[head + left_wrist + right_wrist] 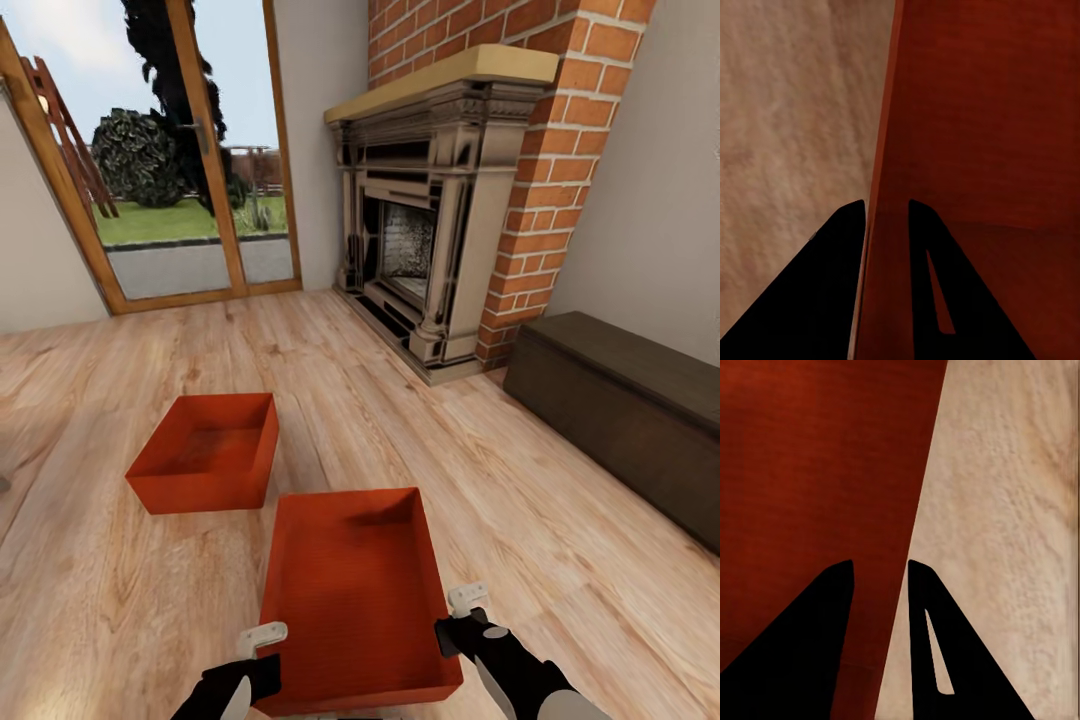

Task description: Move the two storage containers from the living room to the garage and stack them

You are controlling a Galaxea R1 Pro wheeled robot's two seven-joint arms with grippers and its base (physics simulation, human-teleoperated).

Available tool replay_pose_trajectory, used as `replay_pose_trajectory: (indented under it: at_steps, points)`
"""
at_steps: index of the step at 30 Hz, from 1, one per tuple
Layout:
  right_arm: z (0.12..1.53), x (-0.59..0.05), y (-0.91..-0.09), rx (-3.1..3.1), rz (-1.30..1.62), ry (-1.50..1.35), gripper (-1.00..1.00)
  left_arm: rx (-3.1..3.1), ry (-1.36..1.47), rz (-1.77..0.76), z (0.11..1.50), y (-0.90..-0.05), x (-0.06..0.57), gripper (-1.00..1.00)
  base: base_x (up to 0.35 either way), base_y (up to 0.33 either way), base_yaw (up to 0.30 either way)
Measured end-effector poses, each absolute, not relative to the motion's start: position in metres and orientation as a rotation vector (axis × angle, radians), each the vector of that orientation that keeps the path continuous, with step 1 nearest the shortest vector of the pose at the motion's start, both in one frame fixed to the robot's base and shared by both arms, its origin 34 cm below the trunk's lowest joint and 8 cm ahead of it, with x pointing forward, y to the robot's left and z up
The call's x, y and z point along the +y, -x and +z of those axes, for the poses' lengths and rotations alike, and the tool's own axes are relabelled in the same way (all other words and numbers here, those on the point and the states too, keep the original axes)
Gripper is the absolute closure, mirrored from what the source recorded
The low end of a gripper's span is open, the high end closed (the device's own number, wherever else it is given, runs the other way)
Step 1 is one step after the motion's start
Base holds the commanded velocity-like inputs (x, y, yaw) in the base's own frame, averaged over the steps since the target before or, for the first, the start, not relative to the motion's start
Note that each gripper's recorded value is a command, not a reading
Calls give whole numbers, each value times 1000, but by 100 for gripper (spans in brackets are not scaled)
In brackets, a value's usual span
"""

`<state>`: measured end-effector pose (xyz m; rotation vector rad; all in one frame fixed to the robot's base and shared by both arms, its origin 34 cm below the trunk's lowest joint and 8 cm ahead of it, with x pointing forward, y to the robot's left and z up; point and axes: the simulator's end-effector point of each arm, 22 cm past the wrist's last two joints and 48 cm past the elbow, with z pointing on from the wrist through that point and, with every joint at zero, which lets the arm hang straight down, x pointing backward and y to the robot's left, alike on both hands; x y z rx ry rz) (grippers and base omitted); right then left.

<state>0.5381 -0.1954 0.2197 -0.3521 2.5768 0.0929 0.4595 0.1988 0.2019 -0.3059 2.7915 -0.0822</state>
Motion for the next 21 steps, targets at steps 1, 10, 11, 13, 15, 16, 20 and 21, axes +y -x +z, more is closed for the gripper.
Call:
replay_pose_trajectory:
  at_steps: [1, 10, 11, 13, 15, 16, 20, 21]
  points:
    - [222, -195, -539, 2573, 92, 352, 100, 2787, 305, -83, 204, -461, 199, 100, 0, 0, 0]
    - [240, -198, -546, 2560, 95, 341, 100, 2773, 306, -87, 222, -468, 196, 100, 0, 0, 0]
    - [243, -198, -547, 2560, 95, 341, 100, 2772, 306, -87, 224, -469, 196, 100, 0, 0, 0]
    - [247, -199, -548, 2561, 96, 341, 100, 2773, 306, -86, 229, -470, 196, 100, 0, 0, 0]
    - [252, -199, -549, 2561, 96, 341, 100, 2773, 306, -86, 233, -472, 195, 100, 0, 0, 0]
    - [254, -198, -550, 2561, 96, 341, 100, 2773, 306, -86, 235, -472, 196, 100, 0, 0, 0]
    - [263, -199, -552, 2561, 96, 341, 100, 2773, 307, -86, 244, -474, 195, 100, 0, 0, 0]
    - [265, -199, -553, 2561, 96, 341, 100, 2773, 307, -86, 246, -475, 195, 100, 0, 0, 0]
